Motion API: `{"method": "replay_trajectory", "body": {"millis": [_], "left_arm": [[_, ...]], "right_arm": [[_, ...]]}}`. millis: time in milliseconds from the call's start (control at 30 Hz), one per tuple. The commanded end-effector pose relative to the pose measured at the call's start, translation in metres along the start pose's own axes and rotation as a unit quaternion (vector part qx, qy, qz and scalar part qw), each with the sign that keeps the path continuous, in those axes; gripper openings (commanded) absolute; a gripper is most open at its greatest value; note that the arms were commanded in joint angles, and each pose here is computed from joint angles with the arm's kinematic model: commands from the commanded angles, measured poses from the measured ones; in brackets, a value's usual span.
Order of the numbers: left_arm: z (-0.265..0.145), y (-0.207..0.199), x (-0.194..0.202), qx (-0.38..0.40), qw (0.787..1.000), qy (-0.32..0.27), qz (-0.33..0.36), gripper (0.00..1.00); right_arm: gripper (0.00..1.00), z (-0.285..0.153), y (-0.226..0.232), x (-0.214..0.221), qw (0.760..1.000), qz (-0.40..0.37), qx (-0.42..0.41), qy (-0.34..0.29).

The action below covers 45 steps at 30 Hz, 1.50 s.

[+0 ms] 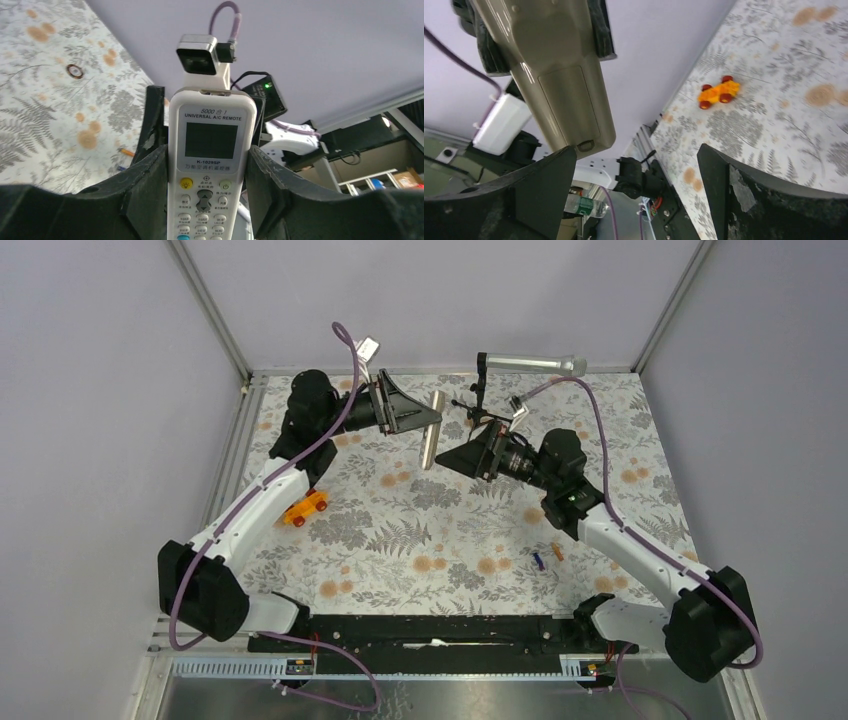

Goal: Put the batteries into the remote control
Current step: Pick up the remote control from the center of the board.

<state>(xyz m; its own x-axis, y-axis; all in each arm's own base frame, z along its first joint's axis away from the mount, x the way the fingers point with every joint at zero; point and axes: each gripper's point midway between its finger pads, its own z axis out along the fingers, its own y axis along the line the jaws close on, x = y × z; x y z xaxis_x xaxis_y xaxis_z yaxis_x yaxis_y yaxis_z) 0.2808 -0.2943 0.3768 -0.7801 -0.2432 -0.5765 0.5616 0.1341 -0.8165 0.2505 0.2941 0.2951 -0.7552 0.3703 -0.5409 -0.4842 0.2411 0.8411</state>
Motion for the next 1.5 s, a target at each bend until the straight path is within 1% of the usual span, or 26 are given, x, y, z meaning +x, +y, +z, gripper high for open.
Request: {"method": "replay_trajectory", "body": {"millis": [0, 100, 167, 300, 400, 633, 833, 900, 1000, 1067, 1100, 1167, 1200, 1233, 1300, 1333, 1367, 1467], "left_arm": [[-0.01, -0.06, -0.012, 0.101, 0.995, -0.018, 0.019, 0.37], [-0.012, -0.066, -0.017, 0.106, 0.994, -0.03, 0.026, 0.37], [-0.012, -0.067, -0.018, 0.105, 0.993, -0.036, 0.031, 0.37], [-0.014, -0.061, -0.02, 0.082, 0.995, -0.052, 0.039, 0.35], [-0.017, -0.056, -0.02, 0.061, 0.995, -0.065, 0.052, 0.34], [-0.023, -0.049, -0.021, 0.041, 0.992, -0.105, 0.049, 0.35], [-0.024, -0.051, -0.017, 0.046, 0.993, -0.103, 0.04, 0.37], [-0.024, -0.05, -0.016, 0.046, 0.993, -0.104, 0.035, 0.38], [-0.022, -0.048, -0.014, 0.047, 0.993, -0.104, 0.028, 0.39], [-0.022, -0.046, -0.014, 0.045, 0.993, -0.106, 0.023, 0.43], [-0.022, -0.045, -0.014, 0.043, 0.993, -0.107, 0.022, 0.48], [-0.023, -0.041, -0.014, 0.036, 0.993, -0.11, 0.022, 0.63], [-0.024, -0.039, -0.013, 0.031, 0.993, -0.114, 0.023, 0.7], [-0.024, -0.036, -0.013, 0.023, 0.993, -0.117, 0.026, 0.79], [-0.026, -0.022, -0.015, -0.014, 0.991, -0.129, 0.029, 0.94], [-0.028, -0.013, -0.016, -0.041, 0.99, -0.133, 0.034, 0.98], [-0.03, -0.005, -0.019, -0.07, 0.987, -0.139, 0.04, 0.99], [-0.038, 0.011, -0.031, -0.143, 0.976, -0.157, 0.058, 0.99]], "right_arm": [[1.0, 0.006, 0.065, -0.017, 0.992, -0.039, -0.116, -0.01], [1.0, 0.005, 0.079, -0.013, 0.988, -0.045, -0.15, -0.007], [1.0, 0.004, 0.082, -0.011, 0.986, -0.047, -0.159, -0.009], [0.98, 0.0, 0.079, -0.014, 0.988, -0.042, -0.143, -0.036], [0.99, -0.002, 0.081, -0.014, 0.988, -0.049, -0.142, -0.045], [0.99, 0.021, 0.103, 0.005, 0.982, -0.081, -0.171, 0.0], [0.9, 0.03, 0.105, -0.003, 0.982, -0.089, -0.165, -0.019], [0.82, 0.033, 0.106, -0.004, 0.982, -0.088, -0.167, -0.015], [0.66, 0.036, 0.104, -0.003, 0.983, -0.081, -0.163, -0.008], [0.57, 0.037, 0.101, -0.003, 0.985, -0.082, -0.155, -0.011], [0.52, 0.038, 0.098, -0.004, 0.985, -0.084, -0.148, -0.013], [0.45, 0.04, 0.088, -0.007, 0.989, -0.088, -0.12, -0.024], [0.43, 0.041, 0.082, -0.01, 0.99, -0.094, -0.103, -0.033], [0.42, 0.041, 0.076, -0.013, 0.99, -0.103, -0.087, -0.039], [0.39, 0.043, 0.061, -0.016, 0.99, -0.128, -0.043, -0.044], [0.37, 0.044, 0.053, -0.018, 0.989, -0.142, -0.021, -0.043], [0.36, 0.045, 0.045, -0.017, 0.987, -0.155, 0.0, -0.037], [0.33, 0.046, 0.022, -0.014, 0.978, -0.196, 0.063, -0.026]]}}
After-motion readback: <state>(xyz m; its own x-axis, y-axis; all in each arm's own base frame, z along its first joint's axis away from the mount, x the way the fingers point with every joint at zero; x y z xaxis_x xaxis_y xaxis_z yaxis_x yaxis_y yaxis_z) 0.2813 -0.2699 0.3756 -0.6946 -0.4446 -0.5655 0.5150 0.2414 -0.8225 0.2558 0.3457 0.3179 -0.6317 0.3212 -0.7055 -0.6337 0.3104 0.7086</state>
